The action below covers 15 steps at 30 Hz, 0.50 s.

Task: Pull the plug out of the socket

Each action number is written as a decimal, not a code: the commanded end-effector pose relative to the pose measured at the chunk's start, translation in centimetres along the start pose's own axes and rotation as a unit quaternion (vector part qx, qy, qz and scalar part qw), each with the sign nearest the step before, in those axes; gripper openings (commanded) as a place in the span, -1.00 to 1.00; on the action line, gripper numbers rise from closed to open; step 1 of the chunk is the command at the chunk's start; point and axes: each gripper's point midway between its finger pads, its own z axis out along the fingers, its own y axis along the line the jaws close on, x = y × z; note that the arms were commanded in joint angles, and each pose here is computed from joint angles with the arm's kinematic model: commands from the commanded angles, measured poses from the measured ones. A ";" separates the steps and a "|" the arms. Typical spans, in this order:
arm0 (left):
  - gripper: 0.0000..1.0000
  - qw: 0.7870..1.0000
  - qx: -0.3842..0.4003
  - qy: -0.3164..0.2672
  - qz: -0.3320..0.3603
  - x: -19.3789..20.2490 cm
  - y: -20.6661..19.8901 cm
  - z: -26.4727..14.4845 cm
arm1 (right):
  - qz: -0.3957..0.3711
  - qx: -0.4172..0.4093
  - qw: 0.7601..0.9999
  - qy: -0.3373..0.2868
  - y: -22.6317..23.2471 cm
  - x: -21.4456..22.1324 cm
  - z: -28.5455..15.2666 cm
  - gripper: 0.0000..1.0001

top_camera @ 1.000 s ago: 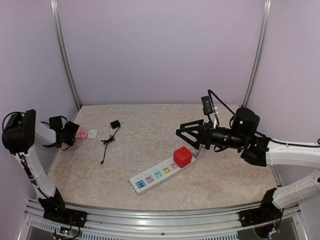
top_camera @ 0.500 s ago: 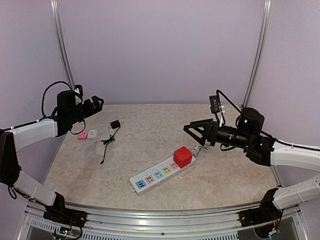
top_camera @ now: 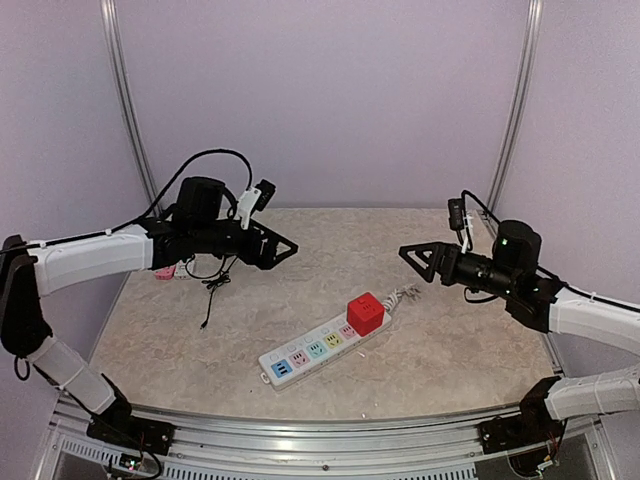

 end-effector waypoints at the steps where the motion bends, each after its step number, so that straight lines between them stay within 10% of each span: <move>1: 0.98 0.992 0.050 0.088 0.080 3.2 -5.0 3.8 | 0.029 0.032 0.999 0.016 -2.5 1.3 -0.8 0.76; 15: 0.97 0.968 0.092 0.186 0.141 7.4 -13.7 12.2 | 0.036 0.068 0.997 0.015 -4.9 2.2 -2.3 0.76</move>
